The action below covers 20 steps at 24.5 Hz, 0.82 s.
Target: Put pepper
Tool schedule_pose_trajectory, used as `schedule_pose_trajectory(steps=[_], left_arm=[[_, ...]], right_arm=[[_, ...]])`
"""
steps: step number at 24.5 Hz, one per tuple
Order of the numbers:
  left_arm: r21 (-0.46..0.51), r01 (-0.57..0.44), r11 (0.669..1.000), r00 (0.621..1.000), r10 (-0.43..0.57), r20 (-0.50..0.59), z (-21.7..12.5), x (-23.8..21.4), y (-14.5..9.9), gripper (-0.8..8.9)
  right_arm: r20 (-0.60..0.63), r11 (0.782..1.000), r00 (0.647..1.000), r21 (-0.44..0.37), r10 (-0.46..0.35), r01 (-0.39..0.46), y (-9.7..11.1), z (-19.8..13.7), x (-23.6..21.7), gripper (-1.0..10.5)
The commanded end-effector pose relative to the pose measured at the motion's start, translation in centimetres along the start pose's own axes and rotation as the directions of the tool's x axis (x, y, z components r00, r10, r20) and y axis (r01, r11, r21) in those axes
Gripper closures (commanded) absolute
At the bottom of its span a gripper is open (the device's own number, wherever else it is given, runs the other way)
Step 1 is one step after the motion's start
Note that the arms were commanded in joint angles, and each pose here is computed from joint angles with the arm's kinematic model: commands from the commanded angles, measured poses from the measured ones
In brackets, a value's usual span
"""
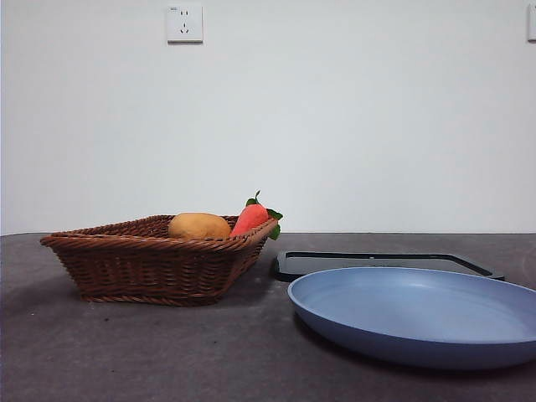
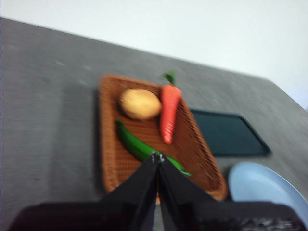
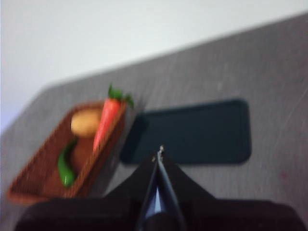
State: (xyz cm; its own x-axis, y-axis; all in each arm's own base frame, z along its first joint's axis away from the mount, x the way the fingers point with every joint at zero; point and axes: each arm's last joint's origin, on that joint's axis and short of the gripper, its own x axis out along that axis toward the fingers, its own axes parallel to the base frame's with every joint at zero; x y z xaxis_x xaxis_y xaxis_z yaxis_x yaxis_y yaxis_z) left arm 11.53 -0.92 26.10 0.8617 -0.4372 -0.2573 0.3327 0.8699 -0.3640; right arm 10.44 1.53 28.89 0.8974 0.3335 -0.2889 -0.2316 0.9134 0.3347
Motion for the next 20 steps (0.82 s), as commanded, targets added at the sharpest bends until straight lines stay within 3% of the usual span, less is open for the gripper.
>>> schedule_pose_trajectory(steps=[1,9,13,14,15,17,19,20], left_arm=[[0.079,0.062,0.995,0.997,-0.059,-0.046,1.4,0.2,-0.4,8.07],[0.086,0.153,0.984,0.968,-0.132,-0.213,3.0,0.1,-1.1,8.07],[0.094,0.154,0.984,0.965,-0.130,-0.226,3.1,0.0,-1.2,8.02],[0.093,0.154,0.984,0.965,-0.130,-0.227,3.1,0.0,-1.2,7.70],[0.093,0.154,0.984,0.965,-0.130,-0.226,3.1,0.0,-1.2,6.76],[0.090,0.152,0.984,0.966,-0.129,-0.225,3.1,0.0,-1.2,4.87],[0.089,0.153,0.984,0.966,-0.129,-0.225,3.1,0.0,-1.2,4.54],[0.086,0.152,0.985,0.966,-0.129,-0.225,3.1,0.0,-1.2,4.54]], right_arm=[[-0.112,0.996,0.994,-0.091,-0.004,-0.006,0.7,1.9,-0.3,9.4],[-0.395,0.980,0.917,-0.197,-0.064,-0.017,1.5,4.2,-0.7,9.4],[-0.416,0.980,0.907,-0.196,-0.069,-0.016,1.4,4.2,-0.5,9.3],[-0.416,0.980,0.907,-0.196,-0.069,-0.016,1.4,4.2,-0.5,9.3],[-0.416,0.980,0.907,-0.196,-0.069,-0.016,1.4,4.2,-0.5,9.2],[-0.420,0.981,0.905,-0.192,-0.069,-0.014,1.4,4.2,-0.4,7.9],[-0.425,0.982,0.903,-0.189,-0.070,-0.013,1.3,4.2,-0.3,6.4],[-0.432,0.982,0.899,-0.187,-0.071,-0.013,1.3,4.1,-0.1,6.4]])
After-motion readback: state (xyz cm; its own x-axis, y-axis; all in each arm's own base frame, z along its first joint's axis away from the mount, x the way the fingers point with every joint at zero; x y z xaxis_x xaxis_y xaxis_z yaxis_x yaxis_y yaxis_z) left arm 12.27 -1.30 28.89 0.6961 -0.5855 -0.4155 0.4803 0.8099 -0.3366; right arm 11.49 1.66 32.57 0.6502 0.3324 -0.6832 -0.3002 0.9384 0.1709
